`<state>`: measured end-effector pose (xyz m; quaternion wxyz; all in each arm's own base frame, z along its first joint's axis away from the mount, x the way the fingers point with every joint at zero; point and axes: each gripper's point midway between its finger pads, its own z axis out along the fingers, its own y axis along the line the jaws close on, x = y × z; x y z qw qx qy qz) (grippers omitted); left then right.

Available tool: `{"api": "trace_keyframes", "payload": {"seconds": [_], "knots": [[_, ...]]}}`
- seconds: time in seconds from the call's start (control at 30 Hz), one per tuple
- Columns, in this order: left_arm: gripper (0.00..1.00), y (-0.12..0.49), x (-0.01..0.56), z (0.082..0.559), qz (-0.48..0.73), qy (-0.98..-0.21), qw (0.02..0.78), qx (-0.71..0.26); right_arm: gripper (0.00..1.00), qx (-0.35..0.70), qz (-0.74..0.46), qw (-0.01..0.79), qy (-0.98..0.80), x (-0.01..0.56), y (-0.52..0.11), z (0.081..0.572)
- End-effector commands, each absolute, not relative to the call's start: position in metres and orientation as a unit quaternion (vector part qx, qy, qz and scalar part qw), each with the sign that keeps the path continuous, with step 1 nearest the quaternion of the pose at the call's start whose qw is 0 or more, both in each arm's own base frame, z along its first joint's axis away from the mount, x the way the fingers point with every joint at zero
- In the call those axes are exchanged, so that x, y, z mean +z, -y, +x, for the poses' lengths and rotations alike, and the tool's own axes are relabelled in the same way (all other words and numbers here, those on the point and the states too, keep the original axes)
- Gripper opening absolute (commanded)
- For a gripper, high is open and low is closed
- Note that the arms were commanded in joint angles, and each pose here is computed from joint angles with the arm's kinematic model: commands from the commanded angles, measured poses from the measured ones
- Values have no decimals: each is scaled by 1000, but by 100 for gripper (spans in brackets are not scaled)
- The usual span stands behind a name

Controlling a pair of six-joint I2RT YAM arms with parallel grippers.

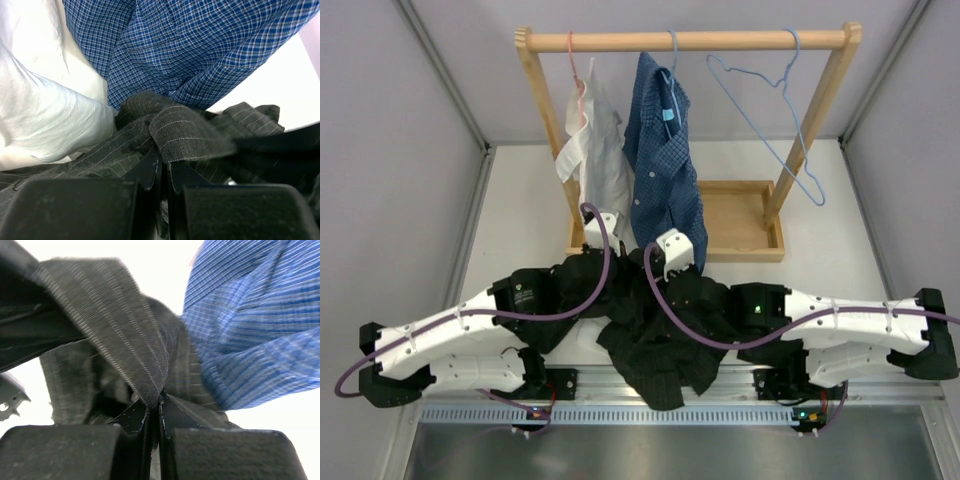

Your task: Place the shirt on the hanger

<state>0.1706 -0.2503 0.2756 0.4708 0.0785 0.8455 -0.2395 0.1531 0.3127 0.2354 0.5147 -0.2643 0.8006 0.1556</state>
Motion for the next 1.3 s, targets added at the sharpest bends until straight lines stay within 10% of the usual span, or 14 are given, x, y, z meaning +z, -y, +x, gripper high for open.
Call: {"api": "trace_keyframes", "payload": {"seconds": [0.0,0.17,0.23,0.3,0.7,1.07,1.27], "knots": [[0,248,284,175,99,-829,496,-240,0,155,-239,544,-789,278,-293,168],[5,255,283,168,148,-819,494,-252,0,173,-243,535,-790,286,-280,172],[41,266,278,161,177,-819,477,-266,0,175,-239,529,-796,290,-275,179],[52,280,264,150,212,-823,447,-281,0,164,-239,521,-803,293,-270,184],[29,277,223,158,141,-832,497,-205,0,144,-240,478,-833,282,-270,204],[76,269,229,161,59,-832,511,-209,0,113,-214,474,-847,271,-264,226],[52,269,210,159,15,-841,499,-206,0,105,-174,487,-849,276,-259,242]]}}
